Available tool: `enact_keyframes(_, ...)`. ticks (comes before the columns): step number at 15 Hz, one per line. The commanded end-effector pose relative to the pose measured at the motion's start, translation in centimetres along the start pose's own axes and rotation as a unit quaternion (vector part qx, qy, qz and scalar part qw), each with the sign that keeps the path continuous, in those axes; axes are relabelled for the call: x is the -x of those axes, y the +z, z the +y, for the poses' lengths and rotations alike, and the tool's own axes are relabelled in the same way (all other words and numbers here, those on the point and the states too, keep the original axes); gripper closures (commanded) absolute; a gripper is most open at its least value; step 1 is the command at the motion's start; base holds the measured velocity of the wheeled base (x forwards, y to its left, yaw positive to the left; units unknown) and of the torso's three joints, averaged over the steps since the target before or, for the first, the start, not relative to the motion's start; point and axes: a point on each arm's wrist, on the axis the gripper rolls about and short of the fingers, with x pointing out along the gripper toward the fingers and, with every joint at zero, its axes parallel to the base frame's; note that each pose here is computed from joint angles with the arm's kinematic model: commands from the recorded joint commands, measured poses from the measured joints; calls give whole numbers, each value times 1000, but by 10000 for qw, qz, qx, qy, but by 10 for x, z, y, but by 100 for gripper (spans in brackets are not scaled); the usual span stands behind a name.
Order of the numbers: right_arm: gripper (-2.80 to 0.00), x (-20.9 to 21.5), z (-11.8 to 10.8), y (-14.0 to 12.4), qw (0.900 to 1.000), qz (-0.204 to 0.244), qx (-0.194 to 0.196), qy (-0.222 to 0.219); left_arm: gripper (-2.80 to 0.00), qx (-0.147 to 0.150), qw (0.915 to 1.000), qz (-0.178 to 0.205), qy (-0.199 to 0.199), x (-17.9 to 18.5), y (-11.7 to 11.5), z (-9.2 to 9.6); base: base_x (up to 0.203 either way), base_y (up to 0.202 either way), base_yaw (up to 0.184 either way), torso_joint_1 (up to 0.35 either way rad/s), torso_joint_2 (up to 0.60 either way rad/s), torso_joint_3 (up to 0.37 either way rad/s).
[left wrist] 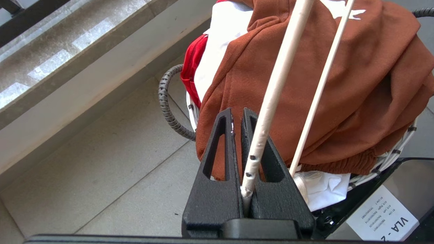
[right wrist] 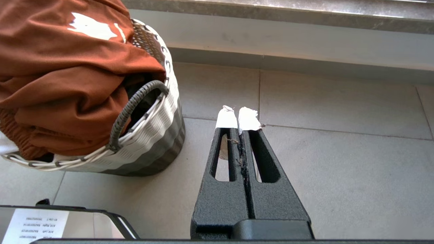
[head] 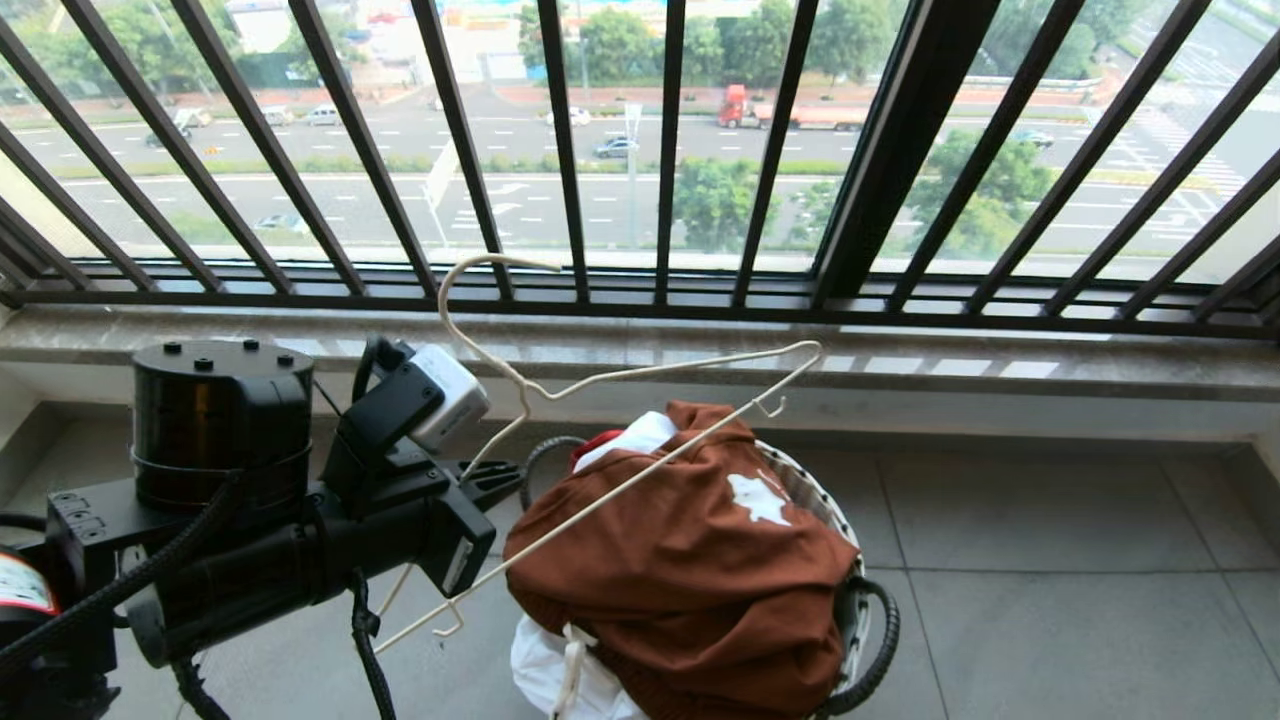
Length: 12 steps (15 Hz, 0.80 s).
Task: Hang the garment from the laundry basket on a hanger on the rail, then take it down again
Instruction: Pick up clothes from the basket
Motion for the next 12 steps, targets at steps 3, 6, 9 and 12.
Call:
enact_keyframes(3,0,0,0,0,10000,15,2,4,0,-31,10000,-5,-2,0,0,0,0,0,0,3,2,-199)
enact_keyframes(6,0,0,0,0,10000,7,2,4,0,-21,9999,-132,39,5,5,1,0,0,0,4,2,-114)
enact_keyframes(9,0,0,0,0,10000,7,2,4,0,15,9998,-212,56,8,9,2,0,0,0,0,1,-11)
enact_keyframes(12,0,0,0,0,10000,7,2,4,0,95,9995,-271,86,15,10,3,0,0,0,0,0,0)
